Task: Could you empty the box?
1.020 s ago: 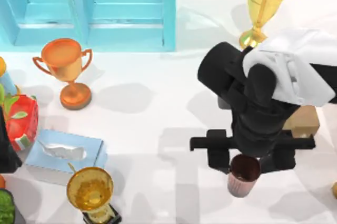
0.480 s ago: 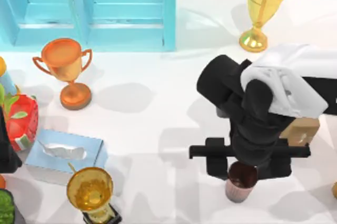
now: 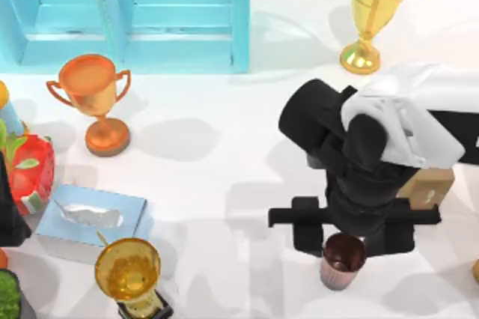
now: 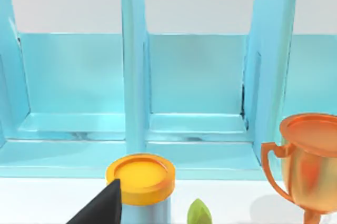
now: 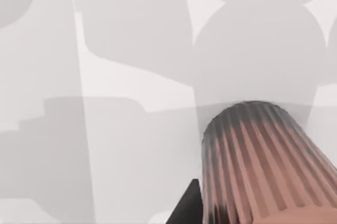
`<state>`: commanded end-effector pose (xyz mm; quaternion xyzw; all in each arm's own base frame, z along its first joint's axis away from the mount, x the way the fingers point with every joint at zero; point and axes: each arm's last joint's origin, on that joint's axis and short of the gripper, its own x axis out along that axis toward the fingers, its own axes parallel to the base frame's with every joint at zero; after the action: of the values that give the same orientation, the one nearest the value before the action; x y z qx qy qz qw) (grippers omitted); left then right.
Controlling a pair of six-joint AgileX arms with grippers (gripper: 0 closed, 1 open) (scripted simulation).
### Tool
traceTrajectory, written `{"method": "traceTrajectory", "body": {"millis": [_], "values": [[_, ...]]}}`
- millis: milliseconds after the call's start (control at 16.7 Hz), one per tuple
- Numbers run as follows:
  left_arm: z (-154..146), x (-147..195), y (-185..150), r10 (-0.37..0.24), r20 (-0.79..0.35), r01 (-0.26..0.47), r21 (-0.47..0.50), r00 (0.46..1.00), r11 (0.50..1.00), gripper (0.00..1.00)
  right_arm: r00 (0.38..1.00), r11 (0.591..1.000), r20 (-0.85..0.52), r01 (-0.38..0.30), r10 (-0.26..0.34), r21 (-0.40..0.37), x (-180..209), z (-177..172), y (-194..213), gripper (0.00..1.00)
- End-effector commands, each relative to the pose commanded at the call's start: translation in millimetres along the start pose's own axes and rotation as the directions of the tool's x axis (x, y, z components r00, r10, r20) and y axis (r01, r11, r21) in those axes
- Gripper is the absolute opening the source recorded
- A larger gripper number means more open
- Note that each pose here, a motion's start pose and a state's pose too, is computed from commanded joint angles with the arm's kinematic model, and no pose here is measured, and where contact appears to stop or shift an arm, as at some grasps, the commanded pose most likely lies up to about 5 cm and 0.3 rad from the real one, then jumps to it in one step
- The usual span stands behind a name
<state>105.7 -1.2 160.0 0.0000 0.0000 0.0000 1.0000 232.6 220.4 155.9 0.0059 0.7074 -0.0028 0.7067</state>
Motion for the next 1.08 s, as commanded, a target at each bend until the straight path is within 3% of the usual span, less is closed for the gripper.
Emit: {"method": "traceTrajectory", "body": {"millis": [300, 900, 1080], "values": [[0.0, 0.0, 0.0, 0.000, 0.000, 0.000, 0.000, 1.000, 1.000, 1.00, 1.000, 1.000, 0.000, 0.000, 0.000, 0.000, 0.0, 0.0, 0.0, 0.98], [0.0, 0.0, 0.0, 0.000, 0.000, 0.000, 0.000, 1.000, 1.000, 1.00, 1.000, 1.000, 0.001, -0.001, 0.001, 0.002, -1.2, 0.6, -0.2, 1.00], [0.0, 0.0, 0.0, 0.000, 0.000, 0.000, 0.000, 1.000, 1.000, 1.00, 1.000, 1.000, 0.015, -0.014, 0.014, 0.008, -22.3, 4.4, 2.7, 1.00]]}}
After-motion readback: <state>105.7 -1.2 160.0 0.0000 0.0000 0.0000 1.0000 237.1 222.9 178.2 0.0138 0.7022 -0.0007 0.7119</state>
